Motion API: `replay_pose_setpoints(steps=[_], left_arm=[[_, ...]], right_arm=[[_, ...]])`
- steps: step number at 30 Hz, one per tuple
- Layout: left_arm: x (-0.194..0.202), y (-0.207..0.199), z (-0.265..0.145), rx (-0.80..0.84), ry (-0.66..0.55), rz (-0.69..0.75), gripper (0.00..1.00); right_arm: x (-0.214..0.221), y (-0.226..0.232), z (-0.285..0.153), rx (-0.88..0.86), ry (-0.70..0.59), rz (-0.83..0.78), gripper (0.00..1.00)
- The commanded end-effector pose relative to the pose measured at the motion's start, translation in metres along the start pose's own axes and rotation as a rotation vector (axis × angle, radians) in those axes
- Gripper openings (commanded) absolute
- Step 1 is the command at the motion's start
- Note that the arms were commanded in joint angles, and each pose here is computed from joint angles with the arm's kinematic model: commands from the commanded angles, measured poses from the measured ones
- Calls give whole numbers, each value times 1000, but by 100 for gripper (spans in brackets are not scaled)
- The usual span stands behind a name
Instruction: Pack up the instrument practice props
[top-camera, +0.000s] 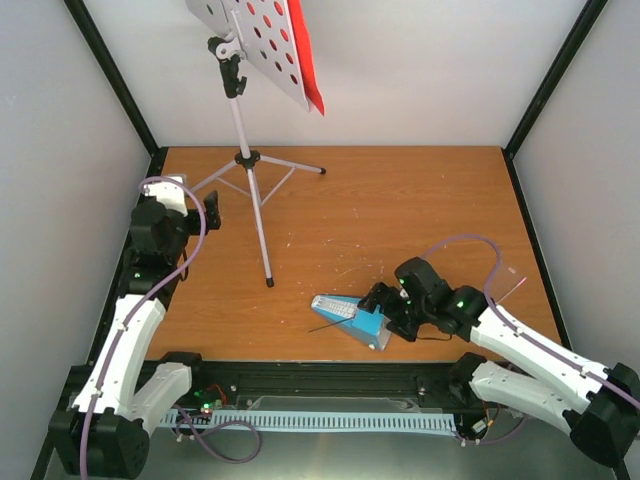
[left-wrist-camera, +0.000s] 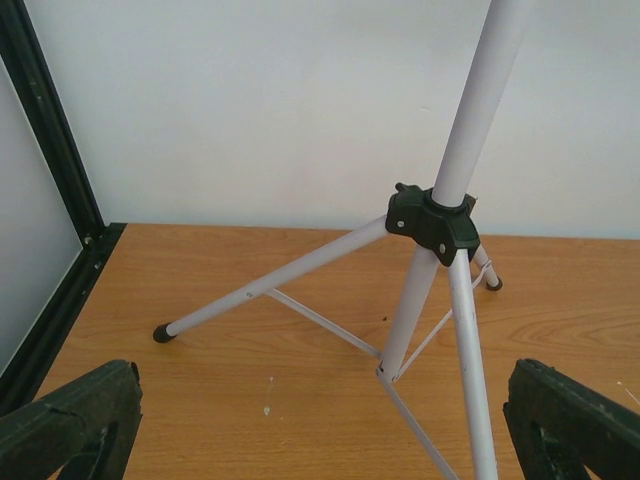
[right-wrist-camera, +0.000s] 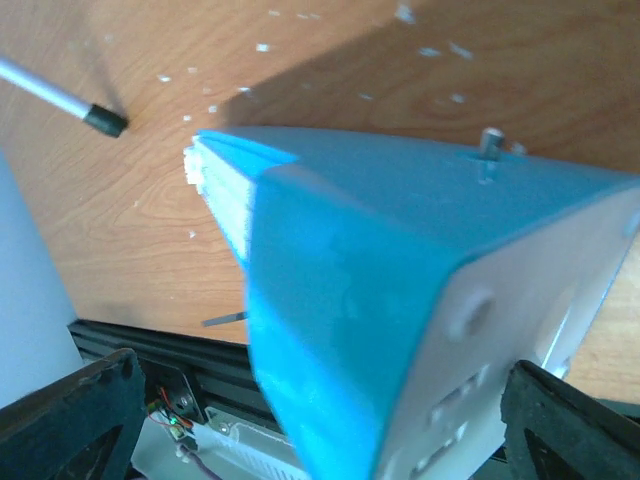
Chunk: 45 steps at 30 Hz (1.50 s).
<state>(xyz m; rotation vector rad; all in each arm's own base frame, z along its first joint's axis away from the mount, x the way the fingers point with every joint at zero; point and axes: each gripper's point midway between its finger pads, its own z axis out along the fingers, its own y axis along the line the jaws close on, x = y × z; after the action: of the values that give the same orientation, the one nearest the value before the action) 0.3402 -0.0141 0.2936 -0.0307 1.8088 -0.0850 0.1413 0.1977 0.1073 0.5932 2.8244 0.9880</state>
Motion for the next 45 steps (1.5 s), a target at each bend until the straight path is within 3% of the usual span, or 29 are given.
replay_pose_setpoints(steps=[1,6,10,12,16,21,25,30,37,45], left_arm=[[-13,3,-10,-11,-56,13,99],[-13,-1,-9,7,-52,3,100],[-13,-3,-9,22,-51,-1,99],[-13,-3,-9,19,-53,-1,99],[-12,0,-10,5,-51,-8,100],[-11,-1,-10,8,-50,-15,99],[-16,5,-16,-25,-72,-23,99],[-21,8,-24,-44,-106,-28,100],[-28,5,-29,-28,-129,-24,100],[-38,1,-38,-4,-169,-17,100]], right_arm=[[-12,29,-22,-1,-94,-201,97],[-17,39,-59,17,-171,-450,100],[-14,76,-51,-59,-129,-637,100],[-20,86,-36,17,-117,-733,100],[-32,107,-15,254,-128,-1009,85],[-22,118,29,408,-14,-1281,84],[-5,108,70,375,128,-1340,95],[1,110,95,390,202,-1376,98],[-9,69,124,544,297,-1431,94],[-15,53,145,607,343,-1457,87]])
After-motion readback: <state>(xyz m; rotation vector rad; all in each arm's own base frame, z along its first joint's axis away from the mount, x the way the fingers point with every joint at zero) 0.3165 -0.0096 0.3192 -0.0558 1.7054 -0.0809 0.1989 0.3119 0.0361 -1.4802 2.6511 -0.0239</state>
